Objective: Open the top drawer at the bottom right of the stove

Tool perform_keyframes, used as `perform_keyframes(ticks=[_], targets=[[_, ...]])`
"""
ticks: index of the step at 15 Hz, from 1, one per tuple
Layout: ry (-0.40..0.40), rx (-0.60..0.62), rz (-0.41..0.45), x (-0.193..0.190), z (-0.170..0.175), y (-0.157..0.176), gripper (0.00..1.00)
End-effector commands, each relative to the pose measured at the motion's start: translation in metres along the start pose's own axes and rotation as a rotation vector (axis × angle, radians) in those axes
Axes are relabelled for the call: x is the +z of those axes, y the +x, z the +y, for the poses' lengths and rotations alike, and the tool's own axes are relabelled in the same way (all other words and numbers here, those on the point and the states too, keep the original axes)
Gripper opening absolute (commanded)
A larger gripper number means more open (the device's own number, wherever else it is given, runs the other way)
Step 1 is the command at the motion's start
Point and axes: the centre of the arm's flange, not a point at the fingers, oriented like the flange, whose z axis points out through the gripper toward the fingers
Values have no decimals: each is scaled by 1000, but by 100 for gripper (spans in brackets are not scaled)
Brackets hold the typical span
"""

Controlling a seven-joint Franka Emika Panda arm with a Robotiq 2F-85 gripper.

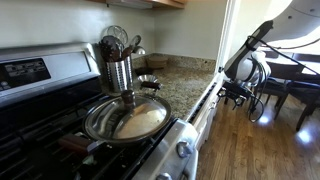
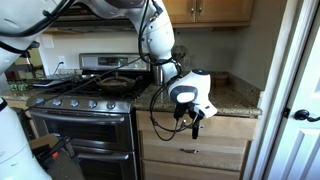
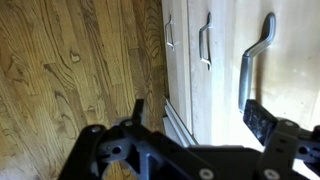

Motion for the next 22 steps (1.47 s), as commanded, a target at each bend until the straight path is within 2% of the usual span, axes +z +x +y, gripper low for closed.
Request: perform_keyframes(ticks=[1,5,13,17,22], targets=[[40,29,-30,12,-2,8,100],[72,31,-48,19,-7,8,100],[78,11,-73,37,-14,8,100],[110,-35,-87,47,-13,10,100],[-2,-49,-63,40,-5,10,100]])
